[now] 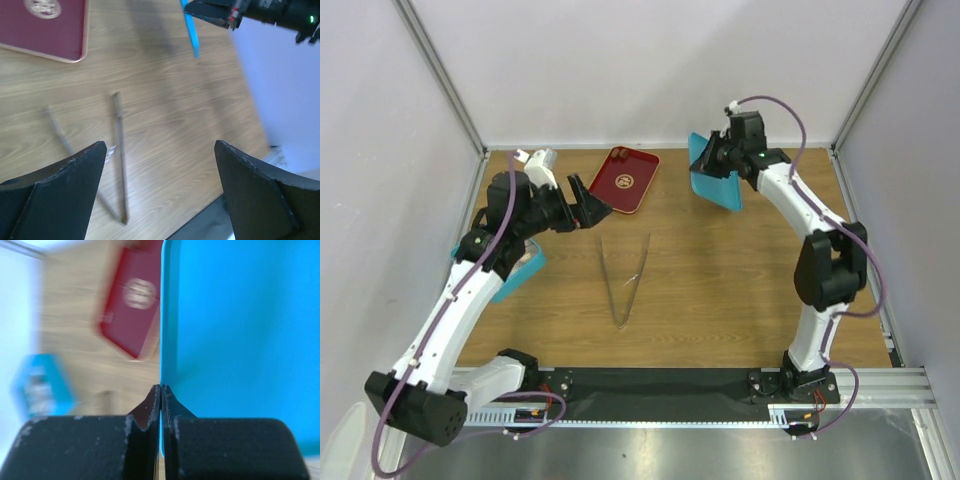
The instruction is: Pack the chocolate
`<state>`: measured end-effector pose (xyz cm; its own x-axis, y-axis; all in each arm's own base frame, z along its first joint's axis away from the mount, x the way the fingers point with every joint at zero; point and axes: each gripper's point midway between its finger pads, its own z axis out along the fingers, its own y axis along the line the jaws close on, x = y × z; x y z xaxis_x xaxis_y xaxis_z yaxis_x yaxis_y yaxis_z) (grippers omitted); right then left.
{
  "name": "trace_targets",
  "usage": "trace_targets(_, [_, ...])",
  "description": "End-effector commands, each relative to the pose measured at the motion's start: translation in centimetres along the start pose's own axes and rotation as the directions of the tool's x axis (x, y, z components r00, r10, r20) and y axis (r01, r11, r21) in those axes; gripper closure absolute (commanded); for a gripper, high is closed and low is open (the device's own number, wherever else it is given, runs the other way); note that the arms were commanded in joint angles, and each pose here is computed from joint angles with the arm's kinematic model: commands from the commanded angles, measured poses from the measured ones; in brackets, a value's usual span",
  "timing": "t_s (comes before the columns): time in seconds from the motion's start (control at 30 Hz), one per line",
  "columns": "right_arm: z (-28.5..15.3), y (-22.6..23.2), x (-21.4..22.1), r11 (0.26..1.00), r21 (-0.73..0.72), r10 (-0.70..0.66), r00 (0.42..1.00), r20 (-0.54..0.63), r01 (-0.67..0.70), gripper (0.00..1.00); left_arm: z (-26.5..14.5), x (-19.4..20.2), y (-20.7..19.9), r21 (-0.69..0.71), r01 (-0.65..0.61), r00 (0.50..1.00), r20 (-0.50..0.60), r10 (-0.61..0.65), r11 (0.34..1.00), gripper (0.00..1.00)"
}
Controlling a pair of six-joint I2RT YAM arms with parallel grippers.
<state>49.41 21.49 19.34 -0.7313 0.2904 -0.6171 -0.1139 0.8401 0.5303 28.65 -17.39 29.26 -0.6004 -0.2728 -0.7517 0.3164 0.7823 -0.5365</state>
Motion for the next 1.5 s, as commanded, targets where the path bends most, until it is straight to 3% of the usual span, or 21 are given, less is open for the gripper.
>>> trace_targets(0.0, [-5.5, 7.0, -4.2, 0.963, -0.269, 0.056, 0.992, 0.113, -0.023, 1.00, -0.3, -3.2, -4.1, 0.265, 0.047, 0.998, 0.024, -0.055, 0.963, 0.05])
trace_targets(0.03, [-7.5, 8.6, -5.1, 0.948, -0.319, 0.063, 0.988, 0.141, -0.015, 1.00, -0.2, -3.7, -5.3, 0.353, 0.031, 0.998, 0.032, -0.045, 0.935, 0.05])
trace_targets(0.13, [-11.8, 12.6, -7.4, 0.880, -0.474, 0.143, 0.970, 0.197, -0.033, 1.00, -0.5, -6.0, -6.5, 0.442, 0.024, 0.993, 0.090, -0.071, 0.897, 0.04])
trace_targets(0.17, [-12.8, 13.6, -7.7, 0.856, -0.515, 0.158, 0.967, 0.198, -0.034, 1.00, -0.3, -5.8, -6.6, 0.472, 0.063, 0.994, 0.052, -0.099, 0.879, 0.04])
trace_targets(0.27, [-16.8, 17.3, -10.1, 0.757, -0.652, 0.248, 0.942, 0.225, -0.043, 1.00, -0.5, -7.4, -8.5, 0.589, 0.014, 0.992, 0.095, -0.086, 0.808, 0.04])
trace_targets(0.37, [-18.8, 19.8, -10.5, 0.679, -0.732, 0.280, 0.940, 0.194, -0.051, 1.00, -0.1, -7.3, -8.9, 0.629, 0.003, 0.993, 0.087, -0.075, 0.777, 0.03])
trace_targets(0.53, [-23.4, 24.5, -11.5, 0.469, -0.882, 0.338, 0.932, 0.128, -0.049, 1.00, 0.8, -8.3, -9.5, 0.725, -0.039, 0.990, 0.121, -0.072, 0.688, 0.03])
trace_targets(0.57, [-25.1, 26.1, -11.7, 0.419, -0.908, 0.325, 0.935, 0.142, -0.007, 1.00, 0.7, -8.5, -10.0, 0.751, 0.012, 0.990, 0.082, -0.112, 0.660, 0.03])
trace_targets(0.6, [-24.9, 26.6, -11.7, 0.399, -0.917, 0.322, 0.938, 0.127, -0.013, 1.00, -0.3, -9.1, -11.0, 0.794, -0.055, 0.987, 0.134, -0.086, 0.605, 0.03])
trace_targets(0.63, [-25.5, 27.4, -11.6, 0.372, -0.928, 0.306, 0.945, 0.120, -0.003, 1.00, 0.2, -9.4, -11.0, 0.813, 0.011, 0.989, 0.078, -0.129, 0.582, 0.04])
trace_targets(0.77, [-27.5, 29.7, -11.2, 0.269, -0.963, 0.282, 0.957, 0.072, -0.007, 1.00, 1.3, -10.4, -10.9, 0.839, -0.003, 0.992, 0.072, -0.106, 0.544, 0.05])
trace_targets(0.97, [-29.8, 31.2, -10.5, 0.236, -0.971, 0.231, 0.969, 0.089, 0.033, 1.00, 4.2, -12.3, -7.0, 0.802, -0.018, 0.985, 0.117, -0.127, 0.597, 0.03])
trace_targets(1.07, [-30.6, 31.5, -10.3, 0.229, -0.972, 0.217, 0.972, 0.093, 0.042, 1.00, 4.7, -13.1, -6.4, 0.827, -0.024, 0.980, 0.131, -0.151, 0.562, 0.02])
trace_targets(1.1, [-30.7, 31.5, -10.1, 0.226, -0.973, 0.214, 0.973, 0.088, 0.038, 1.00, 4.0, -13.4, -6.8, 0.848, -0.080, 0.976, 0.174, -0.134, 0.523, 0.02])
trace_targets(1.23, [-31.1, 32.0, -9.0, 0.189, -0.982, 0.199, 0.978, 0.059, 0.021, 1.00, 3.1, -14.5, -8.3, 0.905, -0.085, 0.975, 0.162, -0.151, 0.417, 0.02])
trace_targets(1.47, [-31.7, 33.3, -7.1, 0.121, -0.992, 0.185, 0.983, 0.002, -0.020, 1.00, 3.7, -16.3, -9.0, 0.899, -0.121, 0.971, 0.196, -0.140, 0.421, 0.01])
